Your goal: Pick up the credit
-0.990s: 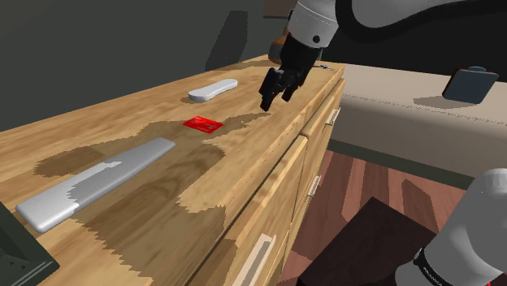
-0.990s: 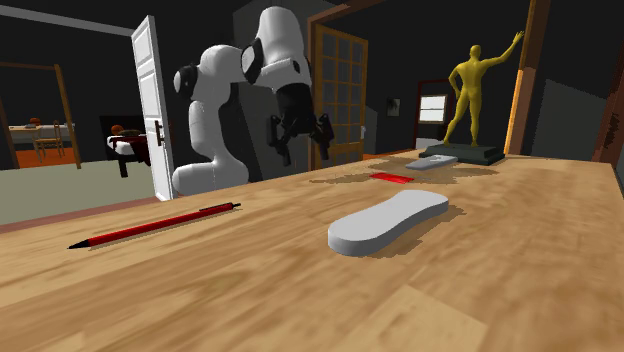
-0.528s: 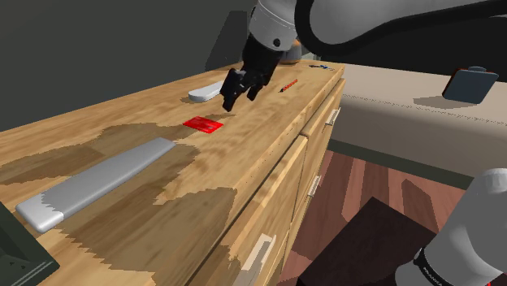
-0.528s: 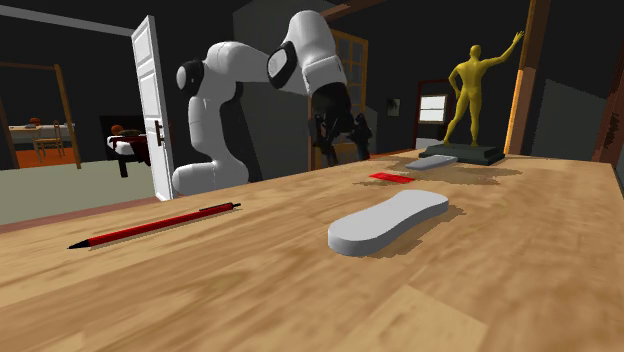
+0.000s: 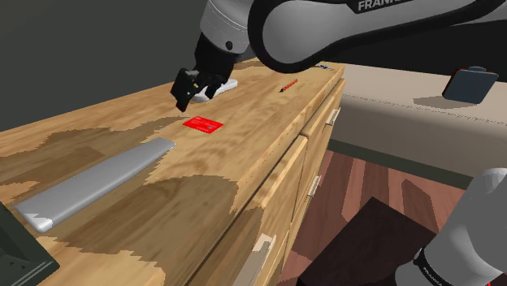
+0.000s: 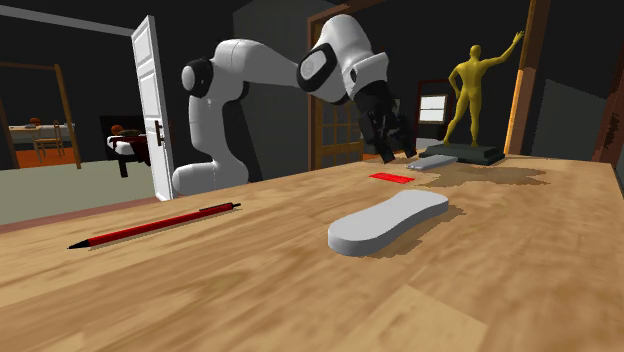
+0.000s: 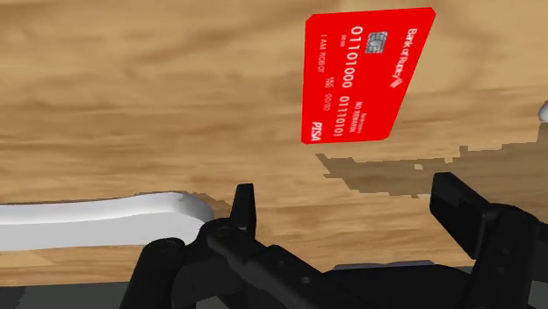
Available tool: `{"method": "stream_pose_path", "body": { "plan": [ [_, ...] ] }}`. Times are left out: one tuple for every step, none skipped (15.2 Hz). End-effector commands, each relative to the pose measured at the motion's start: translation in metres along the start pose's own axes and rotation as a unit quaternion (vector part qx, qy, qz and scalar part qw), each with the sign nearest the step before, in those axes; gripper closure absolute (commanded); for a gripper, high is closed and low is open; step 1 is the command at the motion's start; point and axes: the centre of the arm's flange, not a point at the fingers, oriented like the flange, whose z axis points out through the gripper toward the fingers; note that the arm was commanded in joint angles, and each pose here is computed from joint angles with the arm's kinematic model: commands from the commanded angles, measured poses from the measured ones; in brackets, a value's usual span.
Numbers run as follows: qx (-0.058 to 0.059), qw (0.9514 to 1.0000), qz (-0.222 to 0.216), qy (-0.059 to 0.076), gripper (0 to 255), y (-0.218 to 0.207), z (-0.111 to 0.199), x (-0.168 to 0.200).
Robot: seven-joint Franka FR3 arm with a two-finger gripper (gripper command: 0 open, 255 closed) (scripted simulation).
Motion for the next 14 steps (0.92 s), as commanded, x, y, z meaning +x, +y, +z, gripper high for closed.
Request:
{"method": "stream_pose_path", "body": {
  "plan": [
    [0.003, 1.0, -0.006, 0.007, 0, -0.01, 0.01, 0.003],
    [0.003, 1.0, -0.006, 0.007, 0, -0.01, 0.014, 0.0],
    [0.003, 1.0, -0.006, 0.007, 0, -0.01, 0.019, -0.003],
    [0.003, 1.0, -0.006, 0.007, 0, -0.01, 0.023, -0.005],
    [0.003, 1.0, -0.006, 0.007, 0, -0.01, 0.027, -0.008],
    [0.003, 1.0, -0.006, 0.007, 0, -0.01, 0.032, -0.011],
    [0.003, 1.0, -0.006, 0.007, 0, -0.01, 0.036, -0.014],
    [0.003, 1.0, -0.006, 0.007, 0, -0.01, 0.039, -0.016],
    [0.003, 1.0, -0.006, 0.007, 0, -0.01, 0.039, -0.016],
    [0.003, 1.0, -0.006, 0.007, 255, -0.01, 0.039, -0.016],
    [0.003, 1.0, -0.006, 0.007, 255, -0.01, 0.039, -0.015],
    [0.003, 1.0, -0.006, 0.007, 255, -0.01, 0.04, -0.015],
    [0.003, 1.0, -0.006, 0.007, 255, -0.01, 0.039, -0.016],
    [0.003, 1.0, -0.006, 0.007, 255, -0.01, 0.04, -0.016]
  ]
}}
